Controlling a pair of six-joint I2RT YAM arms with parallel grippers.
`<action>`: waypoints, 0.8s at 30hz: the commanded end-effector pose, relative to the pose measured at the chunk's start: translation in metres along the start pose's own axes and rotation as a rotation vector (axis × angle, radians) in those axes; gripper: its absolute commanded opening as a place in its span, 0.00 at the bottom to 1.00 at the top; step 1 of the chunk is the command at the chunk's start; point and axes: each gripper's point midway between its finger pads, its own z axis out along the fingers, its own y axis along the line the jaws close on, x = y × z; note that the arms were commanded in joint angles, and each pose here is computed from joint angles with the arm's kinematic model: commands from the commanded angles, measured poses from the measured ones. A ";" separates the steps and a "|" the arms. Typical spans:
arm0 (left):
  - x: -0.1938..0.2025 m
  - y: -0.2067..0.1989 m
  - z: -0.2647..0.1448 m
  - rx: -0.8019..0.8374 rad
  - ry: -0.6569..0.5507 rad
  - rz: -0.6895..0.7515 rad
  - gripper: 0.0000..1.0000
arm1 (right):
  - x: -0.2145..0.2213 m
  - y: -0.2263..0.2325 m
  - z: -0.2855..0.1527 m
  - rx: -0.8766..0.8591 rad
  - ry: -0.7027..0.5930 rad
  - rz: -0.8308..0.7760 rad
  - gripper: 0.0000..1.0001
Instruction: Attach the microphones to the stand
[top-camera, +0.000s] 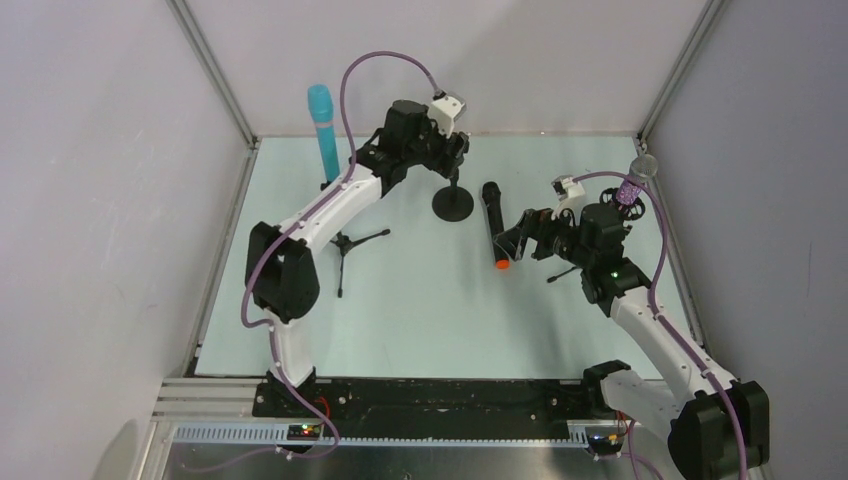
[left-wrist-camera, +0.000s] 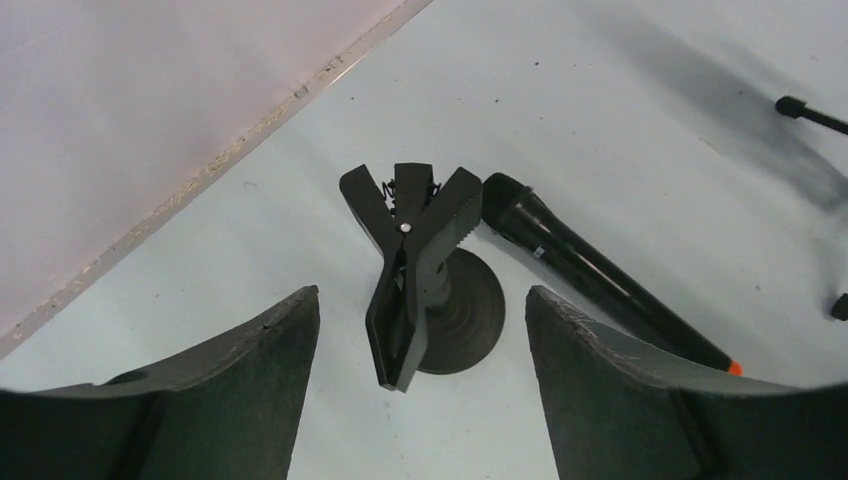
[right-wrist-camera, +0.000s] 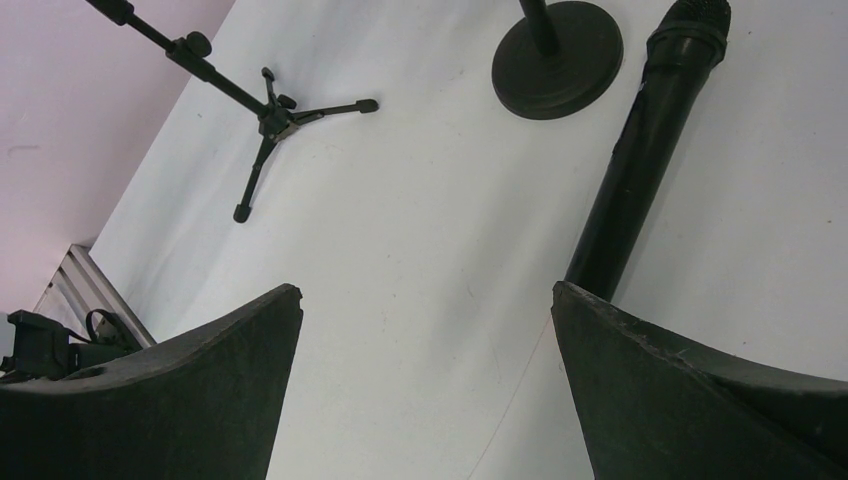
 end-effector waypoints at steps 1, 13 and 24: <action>-0.023 0.007 0.003 0.007 -0.062 0.073 0.75 | -0.008 0.002 -0.003 -0.009 -0.034 -0.010 0.99; -0.010 -0.005 0.015 0.097 -0.047 0.113 0.34 | -0.009 0.002 -0.005 -0.005 -0.038 -0.002 0.99; -0.021 -0.006 -0.005 0.096 -0.071 0.127 0.00 | -0.013 0.005 -0.009 -0.010 -0.055 -0.007 0.99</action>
